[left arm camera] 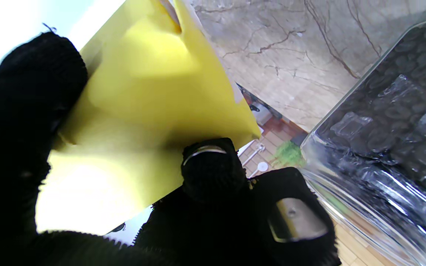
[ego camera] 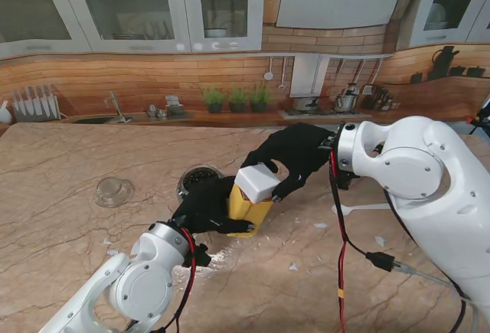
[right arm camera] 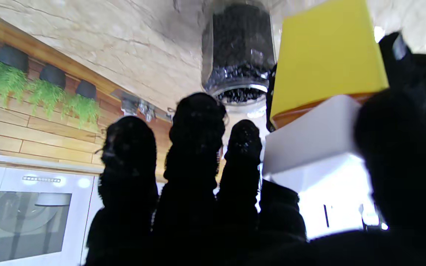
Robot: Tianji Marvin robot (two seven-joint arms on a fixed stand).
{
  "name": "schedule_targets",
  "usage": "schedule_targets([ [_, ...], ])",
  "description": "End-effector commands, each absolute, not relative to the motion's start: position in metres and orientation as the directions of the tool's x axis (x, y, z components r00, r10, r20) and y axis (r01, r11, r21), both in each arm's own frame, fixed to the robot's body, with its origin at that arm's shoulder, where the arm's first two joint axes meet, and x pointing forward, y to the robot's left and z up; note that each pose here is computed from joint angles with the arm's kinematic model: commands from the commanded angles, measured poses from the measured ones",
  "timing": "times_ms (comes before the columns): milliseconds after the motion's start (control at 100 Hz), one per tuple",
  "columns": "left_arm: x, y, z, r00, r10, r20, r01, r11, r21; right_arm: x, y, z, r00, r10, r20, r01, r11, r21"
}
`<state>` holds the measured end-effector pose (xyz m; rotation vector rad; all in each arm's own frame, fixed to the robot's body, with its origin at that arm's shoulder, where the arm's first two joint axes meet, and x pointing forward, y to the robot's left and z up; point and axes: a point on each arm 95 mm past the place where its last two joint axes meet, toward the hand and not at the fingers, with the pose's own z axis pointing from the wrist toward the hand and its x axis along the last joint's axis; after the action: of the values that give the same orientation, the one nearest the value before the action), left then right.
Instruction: Portion coffee beans from the glass jar into the coffee jar
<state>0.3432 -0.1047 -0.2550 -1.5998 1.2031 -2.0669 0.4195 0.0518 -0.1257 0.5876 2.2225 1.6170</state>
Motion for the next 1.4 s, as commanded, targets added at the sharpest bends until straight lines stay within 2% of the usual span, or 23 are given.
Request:
schedule_targets([
  [0,0.341,-0.105,-0.252,-0.359,-0.635,0.684,-0.270,-0.630,-0.728,0.416,0.055,-0.114,-0.867,0.494,-0.070,0.091,0.295,0.951],
  [170,0.341,-0.105,-0.252,-0.363,-0.633,0.684,-0.274,-0.629,-0.728,0.417,0.057,-0.114,-0.864,0.496,-0.086,0.084,0.311,0.947],
  [540,0.346,-0.104,-0.259,-0.343,-0.653,0.676,-0.268,-0.621,-0.736,0.403,0.051,-0.100,-0.848,0.529,-0.009,0.098,0.174,0.980],
  [650,0.347,-0.103,-0.258,-0.354,-0.661,0.662,-0.252,-0.614,-0.748,0.401,0.053,-0.101,-0.810,0.586,-0.014,0.050,0.094,0.994],
  [750,0.347,-0.104,-0.256,-0.364,-0.660,0.658,-0.239,-0.616,-0.751,0.402,0.056,-0.103,-0.750,0.658,-0.071,-0.016,0.089,0.996],
  [850,0.346,-0.105,-0.253,-0.361,-0.655,0.663,-0.233,-0.625,-0.745,0.403,0.060,-0.107,-0.709,0.696,-0.110,-0.049,0.107,0.993],
  [1010,0.345,-0.108,-0.251,-0.343,-0.658,0.671,-0.226,-0.635,-0.739,0.406,0.067,-0.111,-0.680,0.720,-0.139,-0.032,0.160,0.987],
  [1210,0.347,-0.111,-0.249,-0.317,-0.667,0.675,-0.212,-0.643,-0.736,0.407,0.074,-0.115,-0.682,0.707,-0.189,-0.031,0.230,0.973],
  [1390,0.348,-0.112,-0.248,-0.306,-0.664,0.682,-0.210,-0.652,-0.729,0.408,0.077,-0.119,-0.679,0.679,-0.277,-0.081,0.306,0.949],
])
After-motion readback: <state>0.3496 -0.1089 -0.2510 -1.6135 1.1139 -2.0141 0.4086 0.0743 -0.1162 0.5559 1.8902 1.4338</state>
